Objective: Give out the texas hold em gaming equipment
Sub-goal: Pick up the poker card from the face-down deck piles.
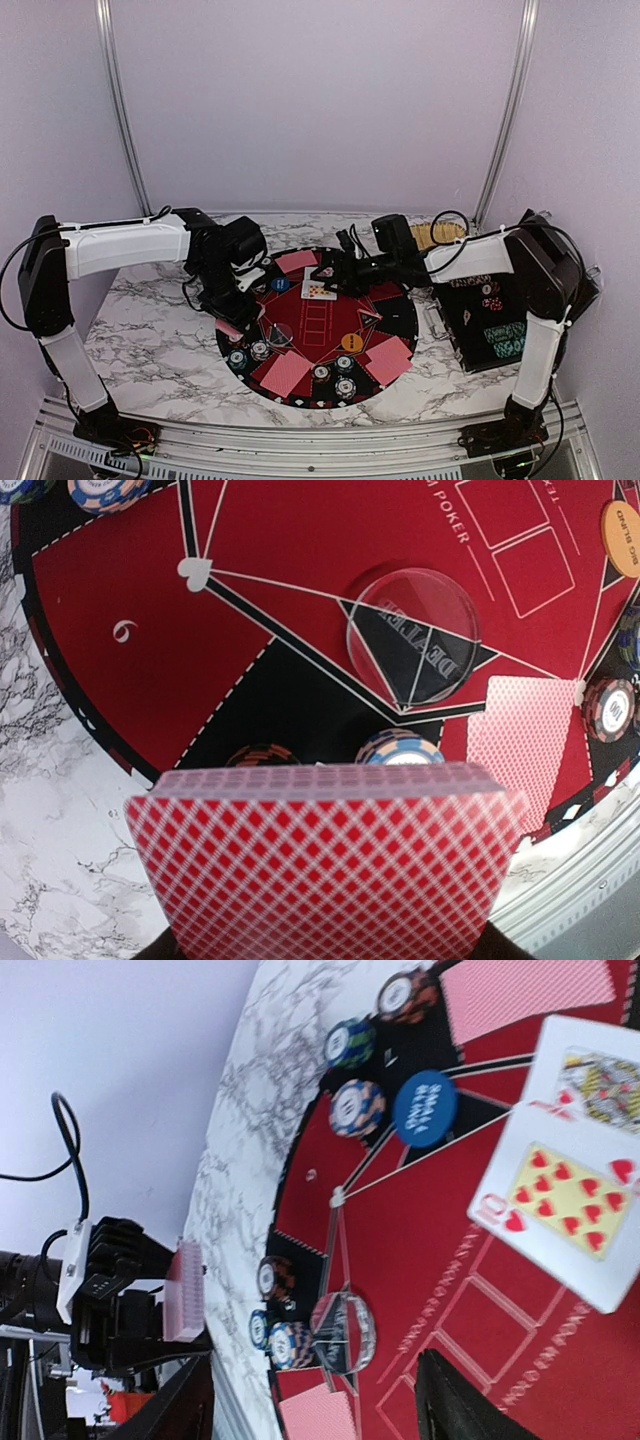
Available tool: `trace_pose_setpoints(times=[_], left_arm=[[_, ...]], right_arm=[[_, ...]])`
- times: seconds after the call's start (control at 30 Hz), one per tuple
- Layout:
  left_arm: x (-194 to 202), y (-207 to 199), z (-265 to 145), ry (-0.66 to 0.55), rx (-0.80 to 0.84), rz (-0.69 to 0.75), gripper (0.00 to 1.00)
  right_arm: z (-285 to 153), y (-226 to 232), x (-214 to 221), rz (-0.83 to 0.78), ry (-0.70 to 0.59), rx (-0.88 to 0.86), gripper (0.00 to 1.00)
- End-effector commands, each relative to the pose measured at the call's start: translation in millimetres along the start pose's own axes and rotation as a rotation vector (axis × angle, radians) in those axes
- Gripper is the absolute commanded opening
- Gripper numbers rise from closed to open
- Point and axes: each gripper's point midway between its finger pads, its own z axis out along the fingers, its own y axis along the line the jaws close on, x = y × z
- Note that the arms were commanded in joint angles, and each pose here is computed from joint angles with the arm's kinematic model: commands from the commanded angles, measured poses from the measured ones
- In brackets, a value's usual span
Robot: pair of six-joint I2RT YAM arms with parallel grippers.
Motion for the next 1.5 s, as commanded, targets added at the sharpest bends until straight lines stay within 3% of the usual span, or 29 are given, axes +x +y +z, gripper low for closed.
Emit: trace_pose_setpoints(times=[0.0, 0.33, 0.63, 1.47], left_arm=[[-9.9, -13.8, -16.4, -0.048, 0.021, 0.053, 0.34], [-13.5, -34.0, -23.4, -0.066, 0.042, 0.116, 0.34], [-15.7, -39.4, -25.8, -0.068, 0.051, 0.130, 0.34], [-14.0, -40.5, -27.3, -0.069, 0.050, 0.140, 0.34]], right_arm=[[14.9, 54.0, 33.9, 0.007, 0.125, -0.221, 0.65], [40.2, 82.6, 72.8, 0.053, 0.228, -0.347, 0.64], [50.6, 91.9, 79.9, 0.061, 0.240, -0.382, 0.65], [83.3, 84.5, 82.6, 0.083, 0.228, -0.324, 0.64]])
